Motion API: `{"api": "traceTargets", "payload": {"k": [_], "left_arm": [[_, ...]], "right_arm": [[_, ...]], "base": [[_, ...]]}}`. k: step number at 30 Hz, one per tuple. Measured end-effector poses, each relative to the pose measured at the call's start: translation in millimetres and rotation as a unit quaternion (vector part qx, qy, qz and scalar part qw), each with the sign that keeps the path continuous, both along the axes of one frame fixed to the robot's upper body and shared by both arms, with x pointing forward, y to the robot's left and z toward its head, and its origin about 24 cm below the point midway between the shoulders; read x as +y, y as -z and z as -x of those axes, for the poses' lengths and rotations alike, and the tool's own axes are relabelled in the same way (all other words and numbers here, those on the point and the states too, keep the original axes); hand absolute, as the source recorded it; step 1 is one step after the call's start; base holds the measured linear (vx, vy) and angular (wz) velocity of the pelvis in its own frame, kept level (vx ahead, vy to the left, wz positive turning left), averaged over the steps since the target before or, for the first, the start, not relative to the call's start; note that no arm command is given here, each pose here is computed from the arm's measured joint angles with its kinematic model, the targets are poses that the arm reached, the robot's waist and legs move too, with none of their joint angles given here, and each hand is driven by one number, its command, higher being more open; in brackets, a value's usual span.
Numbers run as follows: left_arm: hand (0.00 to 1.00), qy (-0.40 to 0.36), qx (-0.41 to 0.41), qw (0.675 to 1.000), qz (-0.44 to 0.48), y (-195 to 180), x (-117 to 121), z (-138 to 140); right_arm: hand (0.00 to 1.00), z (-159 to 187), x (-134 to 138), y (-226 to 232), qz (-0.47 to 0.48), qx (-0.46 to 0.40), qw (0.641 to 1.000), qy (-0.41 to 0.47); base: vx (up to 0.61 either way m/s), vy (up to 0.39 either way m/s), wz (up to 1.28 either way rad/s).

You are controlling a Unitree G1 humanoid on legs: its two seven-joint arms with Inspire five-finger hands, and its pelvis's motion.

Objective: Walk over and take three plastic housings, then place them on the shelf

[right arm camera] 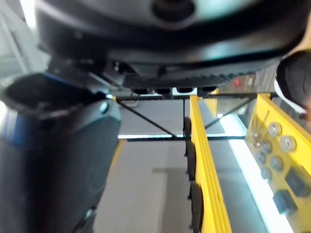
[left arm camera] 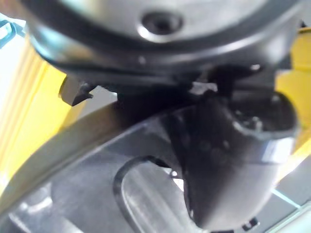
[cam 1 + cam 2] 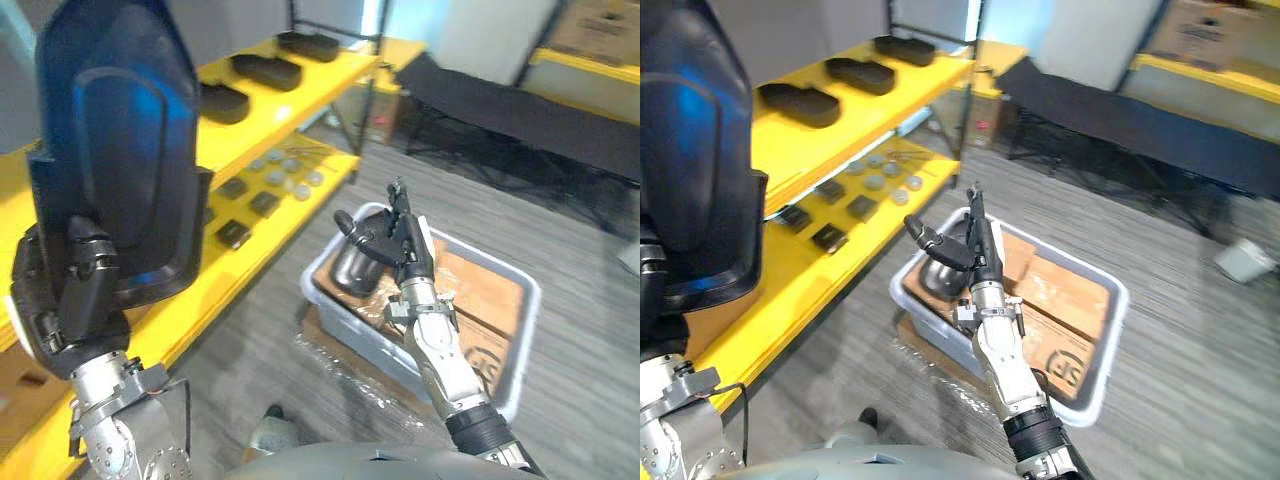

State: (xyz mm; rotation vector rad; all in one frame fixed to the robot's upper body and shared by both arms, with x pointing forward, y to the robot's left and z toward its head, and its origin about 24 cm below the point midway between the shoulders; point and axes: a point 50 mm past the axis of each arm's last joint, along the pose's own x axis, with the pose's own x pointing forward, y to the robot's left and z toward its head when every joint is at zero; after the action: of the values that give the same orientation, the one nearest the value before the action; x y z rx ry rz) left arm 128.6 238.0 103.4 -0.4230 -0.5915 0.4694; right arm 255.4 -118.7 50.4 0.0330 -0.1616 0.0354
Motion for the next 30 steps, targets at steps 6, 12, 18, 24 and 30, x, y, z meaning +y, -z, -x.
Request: {"api": "traceTargets", "payload": {"k": [6, 12, 18, 24, 30], "left_arm": [[0.00, -0.014, -0.013, 1.000, -0.005, 0.1, 3.2, 12.4], [0.00, 0.067, -0.024, 0.997, -0.033, -7.5, -9.0, -9.3], [0.00, 0.085, -0.034, 0.995, -0.038, -9.7, -14.9, -14.0], [0.00, 0.100, -0.016, 0.995, -0.013, -0.5, -23.2, -9.6], [0.00, 0.095, -0.002, 0.995, -0.014, 3.4, -20.5, -4.7]], "right_arm": [[1.00, 2.1, 8.8, 4.0, 0.042, -0.001, 0.998, -0.047], [1.00, 17.5, -15.7, 6.7, 0.024, -0.004, 1.000, 0.004], [1.00, 19.2, -20.5, 5.7, 0.027, -0.008, 1.000, 0.003], [1.00, 18.4, -7.3, 2.5, 0.021, -0.015, 0.999, -0.039], [1.00, 17.3, -11.3, -7.3, 0.008, -0.048, 0.998, -0.042]], "base": [[-0.05, 0.069, 0.17], [0.03, 0.070, 0.56], [-0.02, -0.063, 0.40], [-0.11, -0.084, 0.26], [-0.02, 0.025, 0.22]]}}
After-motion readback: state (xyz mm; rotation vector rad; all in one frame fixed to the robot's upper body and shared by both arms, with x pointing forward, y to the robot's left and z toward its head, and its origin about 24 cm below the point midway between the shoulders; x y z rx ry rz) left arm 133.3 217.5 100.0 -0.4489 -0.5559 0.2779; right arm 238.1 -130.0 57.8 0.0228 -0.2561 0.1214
